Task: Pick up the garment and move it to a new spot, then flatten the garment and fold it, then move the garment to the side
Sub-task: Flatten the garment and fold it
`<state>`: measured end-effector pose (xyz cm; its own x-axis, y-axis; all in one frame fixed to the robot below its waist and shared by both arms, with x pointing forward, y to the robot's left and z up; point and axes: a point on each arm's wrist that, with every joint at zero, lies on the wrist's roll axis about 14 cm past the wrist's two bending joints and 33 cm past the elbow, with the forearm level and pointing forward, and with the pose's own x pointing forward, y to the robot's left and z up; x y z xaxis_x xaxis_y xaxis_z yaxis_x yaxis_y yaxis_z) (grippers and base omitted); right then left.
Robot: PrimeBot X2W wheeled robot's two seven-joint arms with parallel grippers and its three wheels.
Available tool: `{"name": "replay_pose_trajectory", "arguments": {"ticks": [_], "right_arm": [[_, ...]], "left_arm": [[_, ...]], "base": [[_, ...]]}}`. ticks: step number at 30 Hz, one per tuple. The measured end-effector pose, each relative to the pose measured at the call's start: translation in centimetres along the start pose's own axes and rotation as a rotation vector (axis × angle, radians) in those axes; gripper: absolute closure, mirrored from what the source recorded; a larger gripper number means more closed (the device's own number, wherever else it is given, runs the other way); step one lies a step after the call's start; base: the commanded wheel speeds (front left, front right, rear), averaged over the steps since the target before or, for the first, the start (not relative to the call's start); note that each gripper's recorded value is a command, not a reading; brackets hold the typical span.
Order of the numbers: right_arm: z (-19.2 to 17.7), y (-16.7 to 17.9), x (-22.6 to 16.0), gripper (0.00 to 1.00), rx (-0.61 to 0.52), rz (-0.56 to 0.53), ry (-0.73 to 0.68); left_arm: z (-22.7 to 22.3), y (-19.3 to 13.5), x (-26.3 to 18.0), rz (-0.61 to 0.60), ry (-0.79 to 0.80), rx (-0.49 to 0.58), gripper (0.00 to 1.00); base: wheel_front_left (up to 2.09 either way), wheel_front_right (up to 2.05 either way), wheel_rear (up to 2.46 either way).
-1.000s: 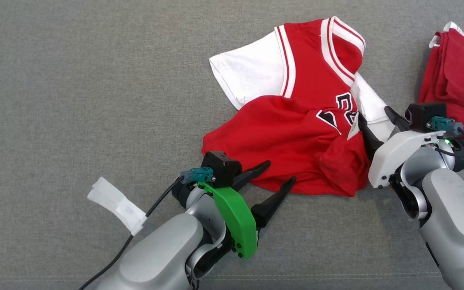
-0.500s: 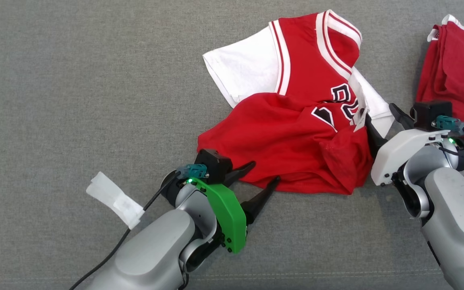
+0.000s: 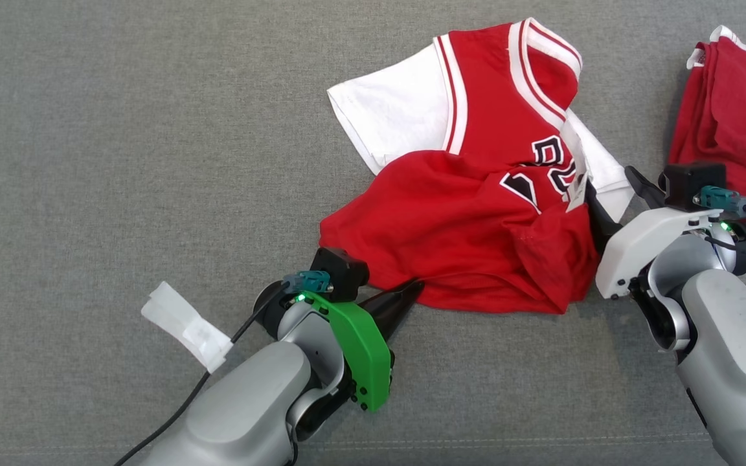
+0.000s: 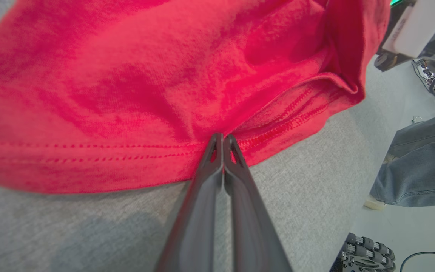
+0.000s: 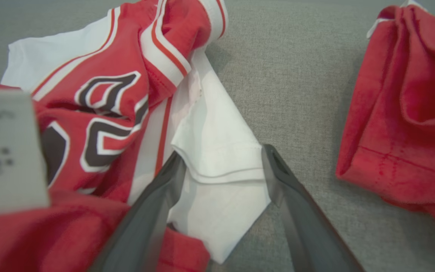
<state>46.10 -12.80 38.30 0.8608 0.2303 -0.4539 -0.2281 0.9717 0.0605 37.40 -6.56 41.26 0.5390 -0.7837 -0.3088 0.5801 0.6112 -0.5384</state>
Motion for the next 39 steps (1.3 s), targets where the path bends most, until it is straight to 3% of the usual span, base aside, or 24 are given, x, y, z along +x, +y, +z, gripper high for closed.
{"name": "replay_pose_trajectory", "arguments": {"ticks": [9, 14, 21, 22, 23, 27, 30, 36, 37, 38, 39], "right_arm": [[0.6, 0.0, -0.1, 0.00, 0.018, -0.004, -0.028], [0.7, -0.5, -0.3, 0.00, 0.034, -0.024, -0.040], [0.0, 0.6, -0.8, 0.00, 0.071, -0.004, -0.038], [0.0, 0.9, -0.9, 0.35, 0.077, 0.003, -0.041], [0.0, 1.3, -0.9, 0.52, 0.083, 0.011, -0.044], [0.7, 3.2, -0.9, 0.81, 0.112, 0.053, -0.072], [1.1, 5.1, -1.1, 0.96, 0.116, 0.105, -0.087], [2.4, 8.5, -1.6, 1.00, 0.144, 0.190, -0.128], [2.6, 8.6, -1.7, 1.00, 0.145, 0.193, -0.133], [2.6, 8.5, -1.8, 1.00, 0.147, 0.191, -0.136], [2.6, 8.2, -1.8, 1.00, 0.149, 0.184, -0.139]], "left_arm": [[2.0, 0.6, -0.1, 0.019, -0.095, -0.010, 1.00], [7.8, 3.7, -1.6, 0.095, -0.292, -0.011, 1.00], [12.8, 10.1, -7.8, 0.297, -0.485, -0.005, 1.00], [13.0, 10.6, -8.5, 0.317, -0.498, -0.005, 1.00], [13.3, 11.3, -9.4, 0.344, -0.511, -0.007, 1.00], [14.3, 14.0, -13.2, 0.450, -0.559, -0.015, 1.00], [14.8, 15.8, -15.9, 0.519, -0.581, -0.012, 1.00], [14.2, 18.1, -18.8, 0.605, -0.572, -0.020, 1.00], [13.3, 18.1, -18.6, 0.603, -0.553, -0.047, 0.72], [12.2, 18.0, -18.0, 0.589, -0.525, -0.081, 0.27], [11.1, 17.6, -17.4, 0.575, -0.495, -0.103, 0.00]], "base": [[0.00, 0.00, 0.00], [0.00, 0.00, 0.00], [0.00, 0.00, 0.00], [0.00, 0.00, 0.00], [0.00, 0.00, 0.00], [0.00, 0.00, 0.00], [0.00, 0.00, 0.00], [0.00, 0.00, 0.00], [0.00, 0.00, 0.00], [0.00, 0.00, 0.00], [0.00, 0.00, 0.00]]}}
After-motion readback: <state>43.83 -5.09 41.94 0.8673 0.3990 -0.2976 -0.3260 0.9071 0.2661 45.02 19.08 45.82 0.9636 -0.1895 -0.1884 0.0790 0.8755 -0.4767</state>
